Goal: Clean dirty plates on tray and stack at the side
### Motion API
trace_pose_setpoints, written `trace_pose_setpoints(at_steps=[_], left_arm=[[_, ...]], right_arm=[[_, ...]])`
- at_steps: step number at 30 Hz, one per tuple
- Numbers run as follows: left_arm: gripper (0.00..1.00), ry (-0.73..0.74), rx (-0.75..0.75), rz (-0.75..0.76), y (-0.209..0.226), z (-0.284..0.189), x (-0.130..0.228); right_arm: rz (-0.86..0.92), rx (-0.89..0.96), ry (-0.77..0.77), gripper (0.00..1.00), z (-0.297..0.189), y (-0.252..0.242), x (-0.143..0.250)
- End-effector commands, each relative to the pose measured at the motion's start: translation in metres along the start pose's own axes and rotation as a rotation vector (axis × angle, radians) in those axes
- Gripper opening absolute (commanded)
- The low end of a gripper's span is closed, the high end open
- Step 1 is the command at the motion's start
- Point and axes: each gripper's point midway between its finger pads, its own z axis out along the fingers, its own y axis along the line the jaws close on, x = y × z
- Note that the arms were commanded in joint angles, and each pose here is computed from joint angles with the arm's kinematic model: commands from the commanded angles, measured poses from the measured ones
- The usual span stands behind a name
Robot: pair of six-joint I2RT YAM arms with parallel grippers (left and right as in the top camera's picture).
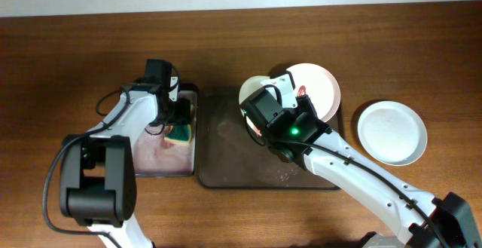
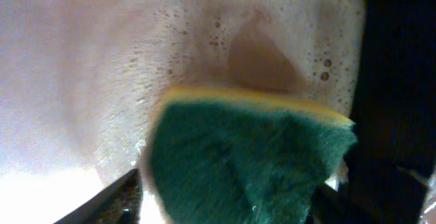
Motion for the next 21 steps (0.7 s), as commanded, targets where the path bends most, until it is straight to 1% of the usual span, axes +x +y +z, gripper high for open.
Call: trace_pose_setpoints(at_steps=[1,2,3,4,6,11,12,13,14,16,19,21], left_arm=[[0.49,0.053,0.038,0.003,-0.005,0.016,0.009],[0.36,0.056,0.037,0.002,-0.005,0.017,0.01],[0.14,0.056,0.037,0.002,-0.005,0.017,0.01],[0.0,0.049,0.038,0.003,-0.005,0.015,0.008],[0.0,0.03,0.036,0.005,-0.005,0.011,0.002],[0.0,-0.064,-0.004,0.009,-0.001,-0.015,-0.03],[0.24,-0.073,-0.007,0.007,0.0,-0.021,-0.034],[0.57,-0.07,-0.007,0.003,0.001,-0.024,-0.034],[0.67,-0.058,-0.009,0.002,0.002,-0.025,-0.031],[0.72,-0.001,-0.013,0.003,0.001,-0.022,-0.016],[0.78,0.093,-0.018,0.028,-0.006,-0.012,0.015],[0.76,0.101,-0.017,0.037,-0.008,-0.005,0.023]], right_arm=[[0.033,0.032,-0.039,0.04,-0.008,-0.011,-0.011],[0.033,0.029,-0.039,0.04,-0.008,-0.01,-0.011],[0.033,0.027,-0.038,0.04,-0.008,-0.01,-0.011],[0.033,0.025,-0.038,0.04,-0.008,-0.009,-0.01],[0.033,0.025,-0.038,0.04,-0.008,-0.009,-0.01],[0.033,0.025,-0.038,0.04,-0.008,-0.009,-0.01],[0.032,0.025,-0.038,0.04,-0.008,-0.009,-0.01],[0.033,0.025,-0.038,0.04,-0.008,-0.009,-0.01],[0.033,0.025,-0.038,0.04,-0.008,-0.009,-0.011],[0.034,0.025,-0.04,0.04,-0.008,-0.009,-0.011],[0.041,0.023,-0.046,0.04,-0.008,-0.009,-0.013],[0.043,0.023,-0.048,0.04,-0.008,-0.009,-0.013]])
